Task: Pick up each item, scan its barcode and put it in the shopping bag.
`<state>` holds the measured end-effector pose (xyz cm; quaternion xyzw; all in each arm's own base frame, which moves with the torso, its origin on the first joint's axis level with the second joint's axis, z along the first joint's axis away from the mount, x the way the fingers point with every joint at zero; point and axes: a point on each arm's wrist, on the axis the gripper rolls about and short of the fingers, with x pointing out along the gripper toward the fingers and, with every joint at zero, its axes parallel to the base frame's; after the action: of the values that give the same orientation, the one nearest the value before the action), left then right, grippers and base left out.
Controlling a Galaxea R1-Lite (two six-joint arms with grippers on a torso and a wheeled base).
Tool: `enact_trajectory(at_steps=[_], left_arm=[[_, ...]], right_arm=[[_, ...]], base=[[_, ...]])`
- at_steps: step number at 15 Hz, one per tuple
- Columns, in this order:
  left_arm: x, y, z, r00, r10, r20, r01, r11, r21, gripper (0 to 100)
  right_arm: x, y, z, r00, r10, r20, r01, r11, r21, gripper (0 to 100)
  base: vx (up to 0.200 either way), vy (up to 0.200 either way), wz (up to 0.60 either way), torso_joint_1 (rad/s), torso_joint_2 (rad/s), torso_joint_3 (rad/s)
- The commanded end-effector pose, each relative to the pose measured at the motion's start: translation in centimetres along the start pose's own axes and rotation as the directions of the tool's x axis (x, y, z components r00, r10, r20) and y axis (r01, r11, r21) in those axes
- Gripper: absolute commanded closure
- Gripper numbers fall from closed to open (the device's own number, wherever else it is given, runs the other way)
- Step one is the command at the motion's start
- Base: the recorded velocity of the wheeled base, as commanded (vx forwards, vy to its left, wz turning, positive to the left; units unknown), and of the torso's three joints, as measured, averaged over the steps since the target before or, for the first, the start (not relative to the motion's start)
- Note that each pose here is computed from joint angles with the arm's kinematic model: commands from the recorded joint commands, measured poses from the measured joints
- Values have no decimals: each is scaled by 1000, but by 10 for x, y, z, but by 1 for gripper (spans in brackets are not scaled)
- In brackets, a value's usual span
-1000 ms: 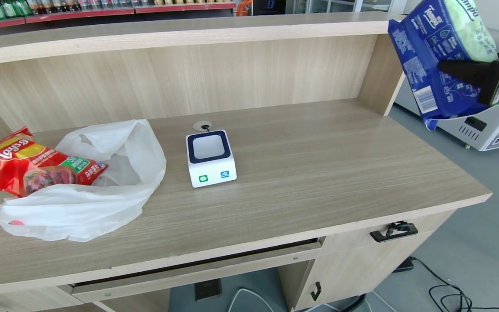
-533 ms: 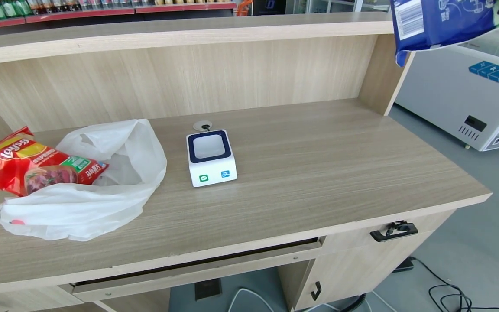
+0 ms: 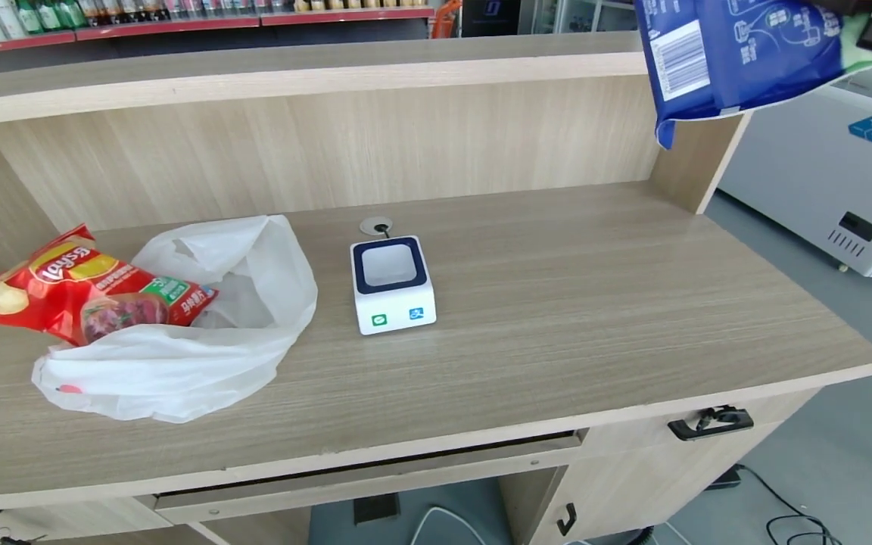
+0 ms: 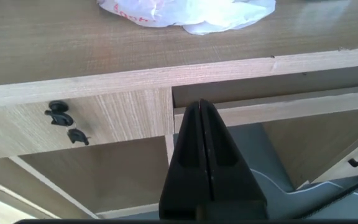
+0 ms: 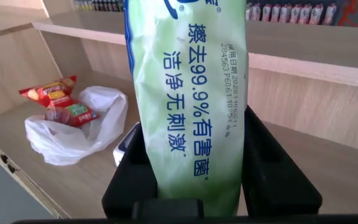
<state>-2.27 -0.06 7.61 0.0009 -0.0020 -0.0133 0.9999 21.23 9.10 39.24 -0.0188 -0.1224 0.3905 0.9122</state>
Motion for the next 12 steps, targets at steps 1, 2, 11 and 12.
enact_trajectory(at_steps=[1, 2, 11, 12], left_arm=[[0, 0, 0, 1000, -1, 1, 1, 1000, 0, 100], [0, 0, 0, 1000, -1, -1, 1, 1000, 0, 100], [0, 0, 0, 1000, -1, -1, 1, 1000, 0, 100], [0, 0, 0, 1000, 1, -1, -1, 1000, 0, 100]], right_arm=[[6, 6, -1, 999, 37, -1, -37, 999, 4, 100], [8, 8, -2, 999, 49, -2, -49, 999, 1, 100], [4, 7, -43, 991, 37, -130, -31, 999, 44, 100], [2, 6, -47, 990, 33, -140, -26, 998, 48, 100]], base=[[0, 0, 600, 90, -388, -295], [0, 0, 600, 100, -427, -339], [0, 0, 600, 149, -503, -357], [0, 0, 600, 198, -544, -359]])
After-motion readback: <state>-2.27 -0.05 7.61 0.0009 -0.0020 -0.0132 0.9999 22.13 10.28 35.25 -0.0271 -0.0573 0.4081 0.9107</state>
